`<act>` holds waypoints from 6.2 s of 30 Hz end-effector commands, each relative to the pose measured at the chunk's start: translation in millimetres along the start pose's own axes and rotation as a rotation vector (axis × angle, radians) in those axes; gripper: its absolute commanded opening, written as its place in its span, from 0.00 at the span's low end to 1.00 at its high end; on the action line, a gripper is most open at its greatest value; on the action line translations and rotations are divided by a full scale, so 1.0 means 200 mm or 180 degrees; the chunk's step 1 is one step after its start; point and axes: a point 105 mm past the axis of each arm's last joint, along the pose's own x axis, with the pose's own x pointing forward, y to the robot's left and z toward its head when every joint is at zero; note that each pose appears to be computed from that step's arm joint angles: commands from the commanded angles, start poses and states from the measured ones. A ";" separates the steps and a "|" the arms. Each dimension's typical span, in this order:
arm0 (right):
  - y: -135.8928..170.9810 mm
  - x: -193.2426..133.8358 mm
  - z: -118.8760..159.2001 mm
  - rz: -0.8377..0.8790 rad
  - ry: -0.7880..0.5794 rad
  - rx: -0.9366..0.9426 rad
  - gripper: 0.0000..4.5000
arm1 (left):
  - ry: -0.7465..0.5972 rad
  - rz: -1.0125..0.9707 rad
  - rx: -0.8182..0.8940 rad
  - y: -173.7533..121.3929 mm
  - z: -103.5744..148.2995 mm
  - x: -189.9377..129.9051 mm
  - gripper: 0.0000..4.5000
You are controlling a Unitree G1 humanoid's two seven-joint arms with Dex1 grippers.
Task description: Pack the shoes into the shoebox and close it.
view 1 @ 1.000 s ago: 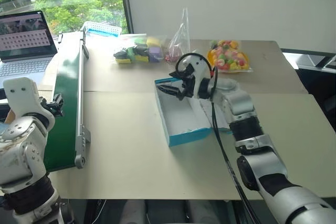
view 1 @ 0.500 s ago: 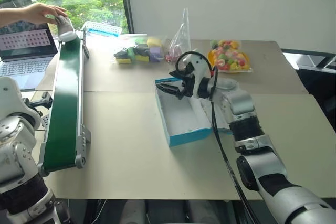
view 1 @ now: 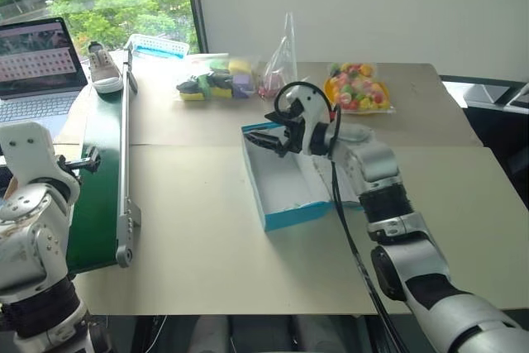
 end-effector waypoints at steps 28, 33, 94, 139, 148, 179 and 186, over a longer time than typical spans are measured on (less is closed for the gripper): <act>0.06 -0.19 -0.04 0.0336 0.0319 -0.0487 1.00 | -0.0222 0.0005 -0.0188 -0.16 0.11 0.24 0.99; 0.05 -0.22 -0.03 0.0266 0.0323 -0.0504 1.00 | -0.0256 -0.0087 -0.0180 -0.19 0.13 0.29 0.99; -0.20 -0.36 0.51 -0.0517 -0.1132 0.1751 1.00 | -0.0976 -0.3654 -0.1263 -1.58 0.62 -0.43 0.01; -0.10 -0.18 -0.05 -0.0782 0.1180 0.0725 0.09 | -0.0673 -0.3866 0.1087 -1.06 0.31 -0.32 0.65; -0.19 -0.14 -0.24 -0.0871 0.1783 0.0033 0.09 | -0.0620 -0.3945 0.1313 -1.02 0.25 -0.30 0.65; -0.14 -0.11 0.40 -0.0843 0.0721 -0.0601 0.99 | -0.0634 -0.3919 0.1294 -1.04 0.27 -0.33 0.66; 0.01 -0.23 0.47 0.0104 0.0068 -0.0178 0.99 | -0.0427 -0.2555 0.0916 -0.78 0.29 -0.08 0.66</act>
